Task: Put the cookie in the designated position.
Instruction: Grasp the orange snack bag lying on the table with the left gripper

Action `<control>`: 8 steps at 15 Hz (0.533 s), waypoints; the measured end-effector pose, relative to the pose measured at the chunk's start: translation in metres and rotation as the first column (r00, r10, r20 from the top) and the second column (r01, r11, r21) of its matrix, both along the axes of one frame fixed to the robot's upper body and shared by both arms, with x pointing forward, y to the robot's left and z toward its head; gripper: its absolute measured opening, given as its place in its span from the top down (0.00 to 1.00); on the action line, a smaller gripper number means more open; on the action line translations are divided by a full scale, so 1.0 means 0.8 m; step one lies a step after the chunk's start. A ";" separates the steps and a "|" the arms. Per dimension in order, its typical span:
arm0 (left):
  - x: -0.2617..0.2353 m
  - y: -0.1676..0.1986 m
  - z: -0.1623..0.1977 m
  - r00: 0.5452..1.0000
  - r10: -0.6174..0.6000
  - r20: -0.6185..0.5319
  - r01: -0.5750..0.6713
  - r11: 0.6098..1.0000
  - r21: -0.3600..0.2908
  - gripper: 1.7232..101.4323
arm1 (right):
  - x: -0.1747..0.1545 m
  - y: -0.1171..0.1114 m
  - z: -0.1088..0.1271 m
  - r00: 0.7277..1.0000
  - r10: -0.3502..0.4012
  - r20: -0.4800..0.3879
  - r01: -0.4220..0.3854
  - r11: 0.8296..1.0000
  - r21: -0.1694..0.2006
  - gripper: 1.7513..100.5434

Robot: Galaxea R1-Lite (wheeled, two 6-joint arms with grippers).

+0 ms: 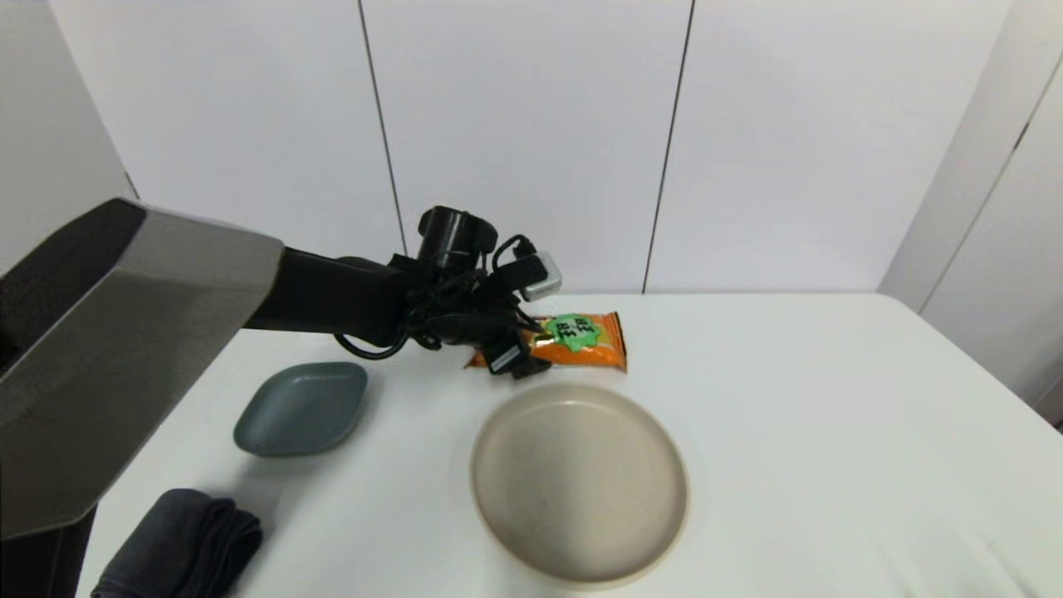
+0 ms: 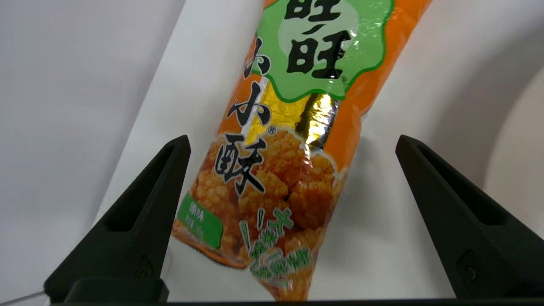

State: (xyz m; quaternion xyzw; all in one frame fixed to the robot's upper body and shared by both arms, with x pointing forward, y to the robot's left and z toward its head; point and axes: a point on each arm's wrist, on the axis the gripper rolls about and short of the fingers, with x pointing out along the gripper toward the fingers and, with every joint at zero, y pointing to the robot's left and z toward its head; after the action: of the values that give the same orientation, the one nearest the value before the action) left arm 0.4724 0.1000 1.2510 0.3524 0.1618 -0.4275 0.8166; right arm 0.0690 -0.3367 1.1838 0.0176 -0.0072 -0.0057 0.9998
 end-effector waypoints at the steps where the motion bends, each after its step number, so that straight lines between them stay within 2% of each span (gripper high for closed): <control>1: 0.005 -0.001 -0.005 1.000 0.004 -0.004 -0.004 1.000 0.002 0.04 | 0.000 0.000 0.000 1.000 0.000 0.000 0.000 1.000 0.000 0.03; 7: 0.026 -0.004 -0.031 1.000 0.018 -0.024 -0.017 1.000 0.010 0.04 | 0.000 0.000 0.000 1.000 0.000 0.000 0.000 1.000 0.000 0.03; 8: 0.028 -0.004 -0.035 0.999 0.017 -0.034 -0.017 1.000 0.007 0.10 | 0.000 0.000 0.000 1.000 0.000 0.000 0.000 1.000 0.000 0.03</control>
State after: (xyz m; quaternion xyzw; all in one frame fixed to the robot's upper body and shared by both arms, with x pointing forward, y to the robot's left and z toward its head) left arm 0.4946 0.0968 1.2232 0.3463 0.1799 -0.4261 0.8162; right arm 0.0690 -0.3367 1.1838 0.0175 -0.0074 -0.0057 0.9998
